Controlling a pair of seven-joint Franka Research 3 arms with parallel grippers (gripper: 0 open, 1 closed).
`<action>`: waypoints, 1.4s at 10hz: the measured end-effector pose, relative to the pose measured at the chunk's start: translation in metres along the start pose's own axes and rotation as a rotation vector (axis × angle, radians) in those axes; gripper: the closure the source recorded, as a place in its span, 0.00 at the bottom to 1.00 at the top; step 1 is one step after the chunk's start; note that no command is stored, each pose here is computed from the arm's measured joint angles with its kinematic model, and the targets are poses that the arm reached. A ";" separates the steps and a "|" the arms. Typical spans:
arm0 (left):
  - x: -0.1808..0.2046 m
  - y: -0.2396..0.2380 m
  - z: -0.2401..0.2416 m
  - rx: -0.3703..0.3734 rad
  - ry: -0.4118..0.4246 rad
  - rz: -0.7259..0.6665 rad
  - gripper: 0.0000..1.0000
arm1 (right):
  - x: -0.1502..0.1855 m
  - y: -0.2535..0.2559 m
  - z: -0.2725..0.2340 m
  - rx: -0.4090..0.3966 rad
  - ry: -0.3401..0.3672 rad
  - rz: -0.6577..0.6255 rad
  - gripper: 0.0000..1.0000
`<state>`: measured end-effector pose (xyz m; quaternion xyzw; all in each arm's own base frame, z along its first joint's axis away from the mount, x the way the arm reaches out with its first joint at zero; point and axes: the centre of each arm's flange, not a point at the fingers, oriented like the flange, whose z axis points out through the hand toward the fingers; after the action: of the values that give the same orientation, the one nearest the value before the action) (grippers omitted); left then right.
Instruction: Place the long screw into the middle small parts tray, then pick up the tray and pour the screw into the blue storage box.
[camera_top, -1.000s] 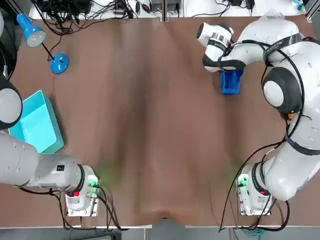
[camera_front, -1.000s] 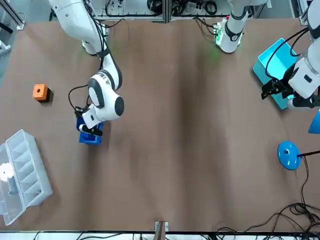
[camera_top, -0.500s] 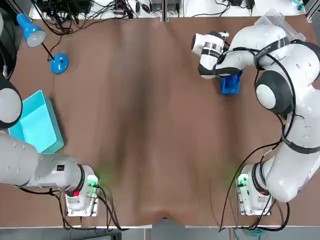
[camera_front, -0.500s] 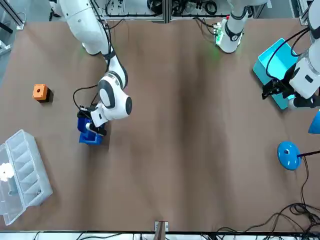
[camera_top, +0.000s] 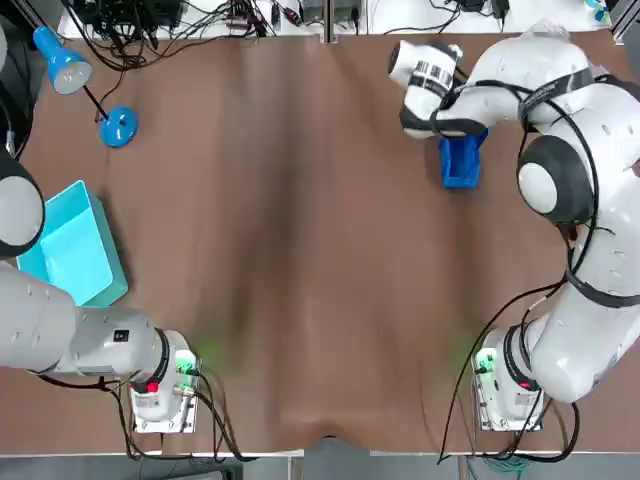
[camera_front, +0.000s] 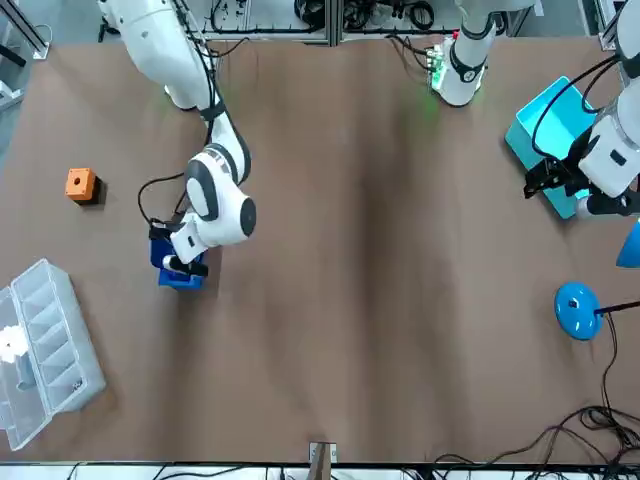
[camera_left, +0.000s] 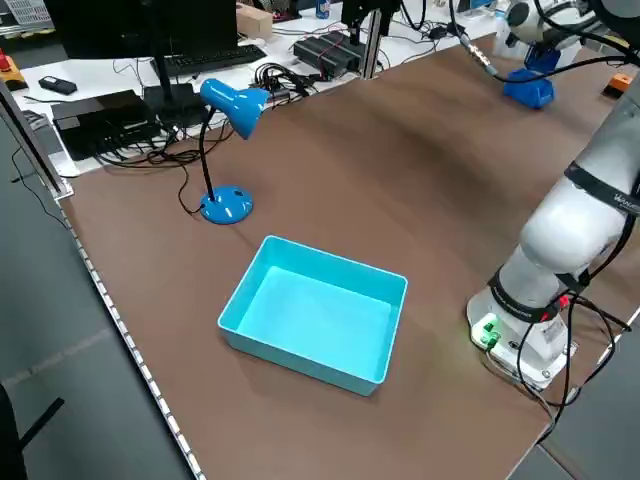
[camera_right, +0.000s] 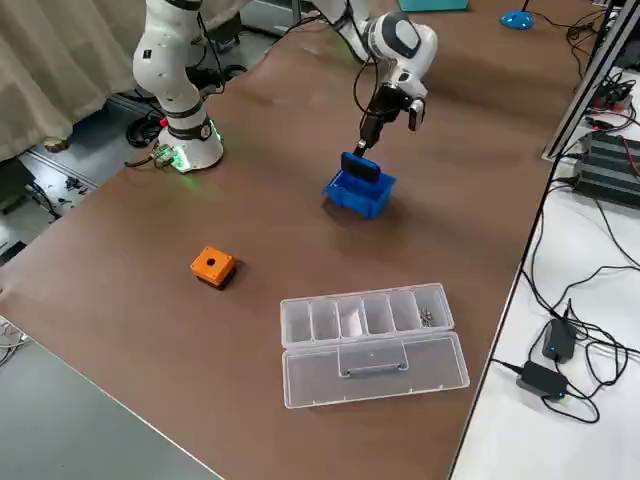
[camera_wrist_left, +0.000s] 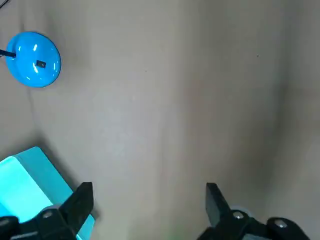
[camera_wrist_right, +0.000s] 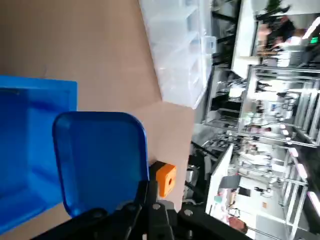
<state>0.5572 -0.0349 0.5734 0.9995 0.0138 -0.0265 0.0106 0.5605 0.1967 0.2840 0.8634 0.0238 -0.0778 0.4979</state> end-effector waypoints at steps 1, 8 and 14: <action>0.000 0.000 0.000 0.000 0.000 0.000 0.01 | 0.004 0.016 -0.012 0.069 -0.011 -0.033 0.99; 0.000 -0.001 0.000 0.000 0.000 -0.002 0.01 | 0.008 0.060 -0.117 0.696 0.061 -0.071 0.99; 0.018 -0.007 -0.023 -0.009 0.059 -0.082 0.01 | 0.015 0.013 -0.157 1.137 -0.004 -0.025 0.99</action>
<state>0.5764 -0.0273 0.5949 0.9984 0.0554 0.0027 0.0138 0.5943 0.3255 0.3700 0.9952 -0.0124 -0.0857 -0.0460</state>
